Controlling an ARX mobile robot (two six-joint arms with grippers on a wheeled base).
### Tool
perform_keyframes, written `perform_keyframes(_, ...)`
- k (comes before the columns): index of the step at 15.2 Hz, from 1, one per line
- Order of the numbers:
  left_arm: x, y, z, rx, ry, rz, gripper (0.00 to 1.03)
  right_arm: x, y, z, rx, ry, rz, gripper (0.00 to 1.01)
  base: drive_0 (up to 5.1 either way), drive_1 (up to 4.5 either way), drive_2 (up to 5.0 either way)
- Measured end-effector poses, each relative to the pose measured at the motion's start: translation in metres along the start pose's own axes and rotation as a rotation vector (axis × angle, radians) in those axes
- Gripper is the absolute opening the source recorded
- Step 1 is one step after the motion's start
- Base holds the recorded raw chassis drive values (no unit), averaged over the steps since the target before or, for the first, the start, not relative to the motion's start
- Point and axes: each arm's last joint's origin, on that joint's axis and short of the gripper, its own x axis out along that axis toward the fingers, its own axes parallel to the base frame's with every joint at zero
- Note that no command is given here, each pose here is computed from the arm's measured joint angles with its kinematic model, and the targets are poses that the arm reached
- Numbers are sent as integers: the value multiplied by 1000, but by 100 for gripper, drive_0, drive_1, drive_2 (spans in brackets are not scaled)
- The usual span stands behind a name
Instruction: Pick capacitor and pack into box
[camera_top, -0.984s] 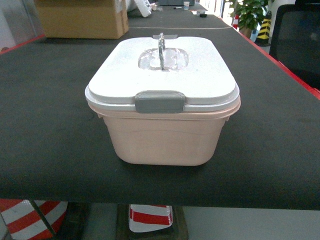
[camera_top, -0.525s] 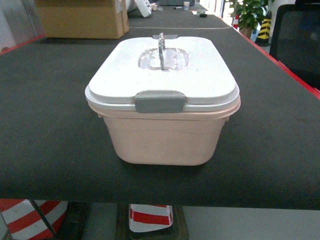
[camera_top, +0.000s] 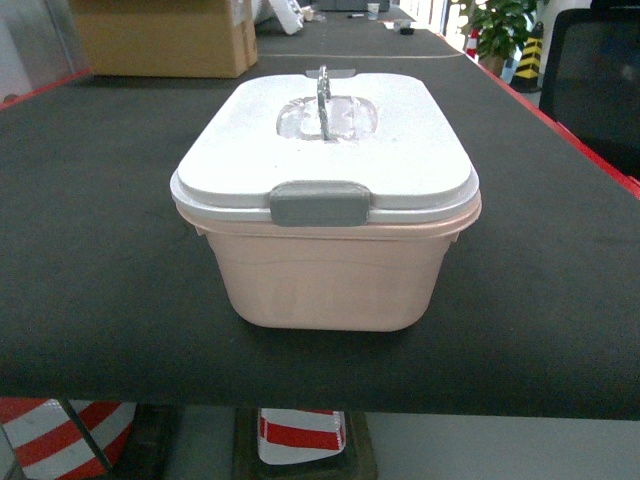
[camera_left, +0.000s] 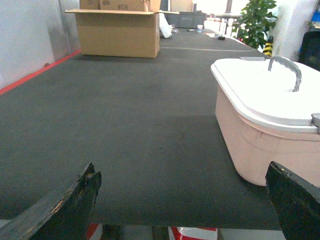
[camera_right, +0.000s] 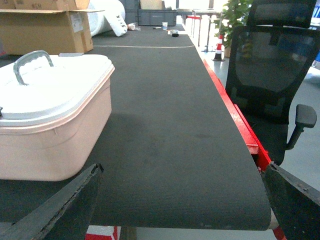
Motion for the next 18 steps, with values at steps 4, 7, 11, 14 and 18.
perform_keyframes(4, 0, 0, 0, 0, 0, 0, 98, 0, 0, 0, 0, 0, 0, 98, 0, 0, 0)
perform_keyframes(7, 0, 0, 0, 0, 0, 0, 98, 0, 0, 0, 0, 0, 0, 98, 0, 0, 0)
perform_keyframes(11, 0, 0, 0, 0, 0, 0, 98, 0, 0, 0, 0, 0, 0, 98, 0, 0, 0)
perform_keyframes(14, 0, 0, 0, 0, 0, 0, 98, 0, 0, 0, 0, 0, 0, 98, 0, 0, 0)
perform_keyframes(18, 0, 0, 0, 0, 0, 0, 98, 0, 0, 0, 0, 0, 0, 98, 0, 0, 0)
